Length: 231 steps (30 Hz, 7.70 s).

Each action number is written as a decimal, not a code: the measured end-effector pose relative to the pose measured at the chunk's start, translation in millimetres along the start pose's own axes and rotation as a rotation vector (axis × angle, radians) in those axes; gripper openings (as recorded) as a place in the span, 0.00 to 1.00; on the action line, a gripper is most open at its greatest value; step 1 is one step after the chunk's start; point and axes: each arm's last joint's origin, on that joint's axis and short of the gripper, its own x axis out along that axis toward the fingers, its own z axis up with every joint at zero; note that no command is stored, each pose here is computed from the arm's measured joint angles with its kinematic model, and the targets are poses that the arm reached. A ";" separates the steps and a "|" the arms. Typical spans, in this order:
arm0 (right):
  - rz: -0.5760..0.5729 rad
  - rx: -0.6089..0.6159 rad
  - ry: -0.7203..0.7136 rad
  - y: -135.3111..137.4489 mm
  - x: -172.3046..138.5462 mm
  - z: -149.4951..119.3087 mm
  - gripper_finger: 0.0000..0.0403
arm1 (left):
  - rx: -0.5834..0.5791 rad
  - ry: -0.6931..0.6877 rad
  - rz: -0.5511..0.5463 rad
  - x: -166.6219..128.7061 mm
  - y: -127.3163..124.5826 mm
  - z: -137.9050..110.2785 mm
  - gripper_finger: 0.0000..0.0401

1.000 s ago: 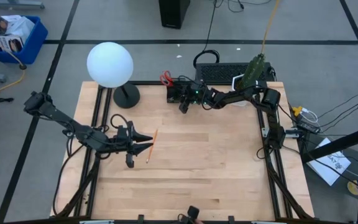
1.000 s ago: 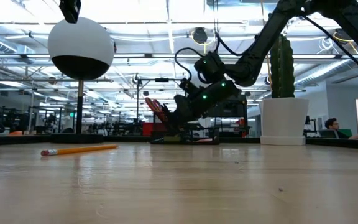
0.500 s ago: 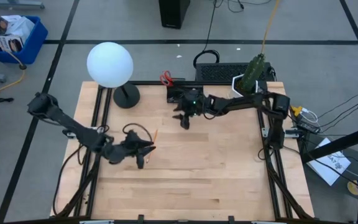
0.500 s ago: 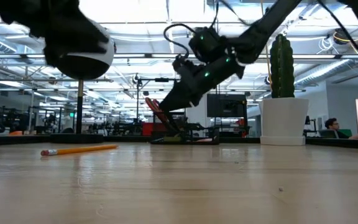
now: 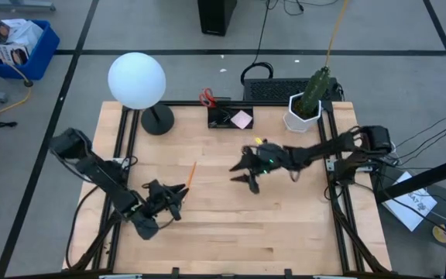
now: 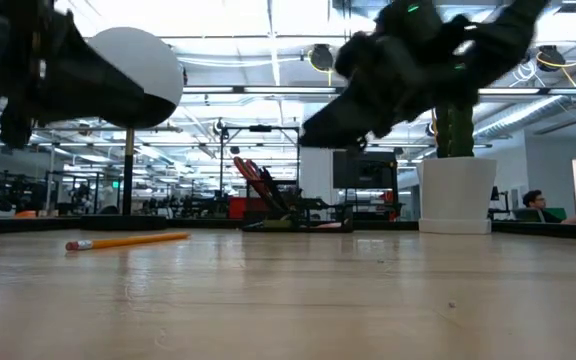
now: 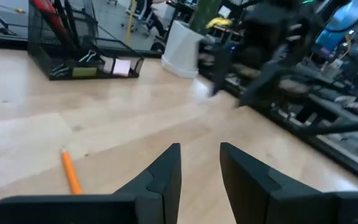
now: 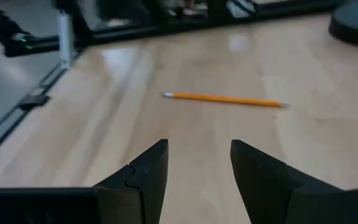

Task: Pick and place office supplies into organizer
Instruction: Put the pencil into the desk organizer

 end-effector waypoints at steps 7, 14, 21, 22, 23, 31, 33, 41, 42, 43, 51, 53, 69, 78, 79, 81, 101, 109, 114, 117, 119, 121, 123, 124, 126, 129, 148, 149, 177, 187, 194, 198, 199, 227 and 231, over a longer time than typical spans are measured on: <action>-0.166 -0.059 -0.040 32.0 -24.1 -27.7 0.41 | 0.017 0.043 0.023 9.4 6.6 -28.7 0.29; -0.186 -0.067 -0.057 44.2 -33.8 -33.0 0.41 | 0.072 0.164 0.060 16.7 18.7 -42.9 0.29; -0.167 -0.049 -0.060 49.2 -34.0 -33.2 0.41 | 0.088 0.274 0.187 19.5 42.0 -52.3 0.29; -0.166 -0.049 -0.060 49.3 -34.0 -33.3 0.41 | 0.080 0.272 0.193 19.3 42.9 -52.1 0.29; -0.166 -0.048 -0.060 49.3 -34.0 -33.3 0.41 | 0.077 0.271 0.195 19.3 42.9 -52.0 0.29; -0.167 -0.048 -0.058 49.3 -34.0 -33.5 0.41 | 0.112 0.311 0.216 27.8 39.2 -61.1 0.29; -0.168 -0.045 -0.053 49.2 -34.0 -33.9 0.41 | 0.130 0.315 0.208 30.2 31.1 -62.0 0.29; -0.186 -0.065 -0.055 54.7 -33.8 -35.1 0.41 | 0.188 0.365 0.307 43.3 25.2 -62.7 0.29; -0.190 -0.076 -0.055 55.6 -33.8 -35.3 0.41 | 0.183 0.374 0.320 46.8 25.5 -62.4 0.29; -0.190 -0.085 -0.054 56.0 -33.8 -35.4 0.41 | 0.179 0.382 0.330 49.9 26.0 -61.7 0.29; -0.189 -0.087 -0.054 56.2 -33.7 -35.4 0.41 | 0.161 0.411 0.370 56.0 30.0 -59.5 0.29; -0.189 -0.087 -0.054 56.2 -33.7 -35.4 0.41 | 0.139 0.412 0.389 56.5 33.3 -59.3 0.29; -0.188 -0.087 -0.053 56.2 -33.7 -35.4 0.41 | 0.105 0.424 0.431 59.7 41.3 -58.8 0.05; -0.127 -0.111 0.012 57.0 -33.4 -40.8 0.41 | 0.195 0.448 0.307 65.2 30.3 -61.7 0.04; -0.109 -0.114 0.022 57.4 -33.3 -41.6 0.41 | 0.202 0.455 0.292 65.7 28.7 -62.0 0.04; -0.086 -0.115 0.043 58.0 -33.3 -43.4 0.41 | 0.222 0.466 0.267 67.0 26.8 -62.2 0.05; -0.053 -0.160 0.060 84.6 -20.7 -77.1 0.41 | 0.465 0.613 -0.062 98.5 10.5 -53.5 0.10; -0.072 -0.194 0.029 72.9 1.6 -98.3 0.41 | 0.492 0.683 -0.244 111.4 6.1 -47.9 0.04; -0.102 -0.184 0.049 61.1 11.1 -113.1 0.41 | 0.502 0.690 -0.267 113.5 6.2 -46.9 0.13; -0.108 -0.199 0.039 57.4 16.0 -117.9 0.41 | 0.505 0.674 -0.294 113.7 4.0 -46.3 0.17; -0.106 -0.232 0.039 57.1 20.0 -120.0 0.41 | 0.499 0.662 -0.306 114.0 2.6 -45.9 0.17; -0.105 -0.268 0.037 57.3 26.5 -120.0 0.41 | 0.488 0.659 -0.308 114.0 2.1 -45.8 0.17; -0.103 -0.275 0.034 57.6 34.1 -119.7 0.41 | 0.465 0.653 -0.308 114.3 1.0 -45.2 0.16; -0.100 -0.273 0.031 57.9 38.2 -119.3 0.41 | 0.457 0.646 -0.314 114.5 0.2 -44.8 0.15; -0.077 -0.258 0.031 57.8 46.1 -119.6 0.41 | 0.434 0.636 -0.337 114.1 -2.6 -43.1 0.15; -0.045 -0.204 0.049 53.6 55.3 -123.2 0.41 | 0.402 0.606 -0.380 111.7 -9.3 -36.9 0.17; -0.007 -0.197 0.129 43.1 59.7 -140.1 0.11 | 0.247 0.341 -0.528 72.5 -44.6 54.3 0.32; -0.008 -0.195 0.134 42.9 59.6 -140.5 0.07 | 0.246 0.337 -0.532 72.0 -44.8 55.9 0.32; -0.010 -0.049 0.021 43.2 50.8 -105.6 0.03 | 0.128 0.303 -0.482 86.6 -39.0 68.5 0.65; -0.022 -0.058 -0.009 45.1 43.8 -94.5 0.03 | 0.184 0.272 -0.484 86.5 -39.0 71.1 0.61; -0.057 -0.062 -0.077 47.9 19.6 -79.7 0.03 | 0.189 0.259 -0.465 91.4 -36.1 73.7 0.56; -0.073 -0.072 -0.113 49.4 2.7 -74.2 0.03 | 0.188 0.254 -0.456 93.8 -34.6 75.0 0.56; -0.072 -0.072 -0.119 49.7 -1.1 -73.3 0.03 | 0.192 0.251 -0.452 94.4 -34.2 75.3 0.56; -0.110 -0.132 -0.371 60.4 -45.1 -53.6 0.03 | 0.133 0.202 -0.368 96.9 -32.1 78.2 0.57; -0.104 -0.156 -0.391 60.4 -42.4 -46.4 0.03 | 0.118 0.194 -0.370 97.3 -32.4 79.4 0.57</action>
